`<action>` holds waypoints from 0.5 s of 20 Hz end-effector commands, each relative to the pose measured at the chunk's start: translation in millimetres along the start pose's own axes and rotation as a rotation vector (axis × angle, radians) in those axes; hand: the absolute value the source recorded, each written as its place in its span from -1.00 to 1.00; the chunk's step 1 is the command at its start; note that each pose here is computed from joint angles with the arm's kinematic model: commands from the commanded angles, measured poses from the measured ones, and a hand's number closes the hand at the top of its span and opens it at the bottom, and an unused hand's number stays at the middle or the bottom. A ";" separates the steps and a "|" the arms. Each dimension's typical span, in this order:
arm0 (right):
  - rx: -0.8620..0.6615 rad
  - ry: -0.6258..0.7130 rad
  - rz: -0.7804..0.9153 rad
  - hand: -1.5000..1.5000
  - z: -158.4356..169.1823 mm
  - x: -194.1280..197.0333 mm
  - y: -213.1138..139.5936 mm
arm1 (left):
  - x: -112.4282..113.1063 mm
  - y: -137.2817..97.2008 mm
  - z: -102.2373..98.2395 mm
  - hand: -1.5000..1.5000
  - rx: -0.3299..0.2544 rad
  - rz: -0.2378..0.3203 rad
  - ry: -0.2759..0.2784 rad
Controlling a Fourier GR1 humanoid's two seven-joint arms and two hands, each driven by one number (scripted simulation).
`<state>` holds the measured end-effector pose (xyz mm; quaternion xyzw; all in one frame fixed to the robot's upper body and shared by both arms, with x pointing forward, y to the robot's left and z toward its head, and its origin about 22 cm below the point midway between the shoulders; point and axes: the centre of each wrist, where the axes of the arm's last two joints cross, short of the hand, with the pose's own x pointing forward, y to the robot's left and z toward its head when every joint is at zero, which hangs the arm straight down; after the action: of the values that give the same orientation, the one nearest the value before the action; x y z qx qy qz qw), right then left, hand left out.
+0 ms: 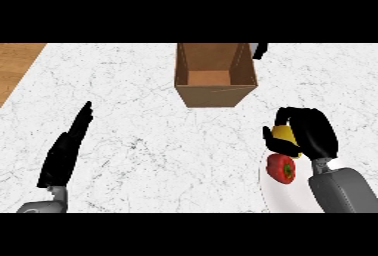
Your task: Pick the lemon from the plate and place it in the cardboard box
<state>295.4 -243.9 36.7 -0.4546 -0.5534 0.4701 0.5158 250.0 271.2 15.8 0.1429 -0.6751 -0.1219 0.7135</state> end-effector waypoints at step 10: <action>0.051 -0.624 0.009 1.00 -91.8 -45.9 -125.7 | 17.4 -17.6 -17.6 0.00 -0.057 -0.008 -0.058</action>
<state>365.8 -284.8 120.5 -0.3244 -0.6297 0.6067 0.3608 263.4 252.2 22.6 0.1202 -0.6888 -0.1428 0.7005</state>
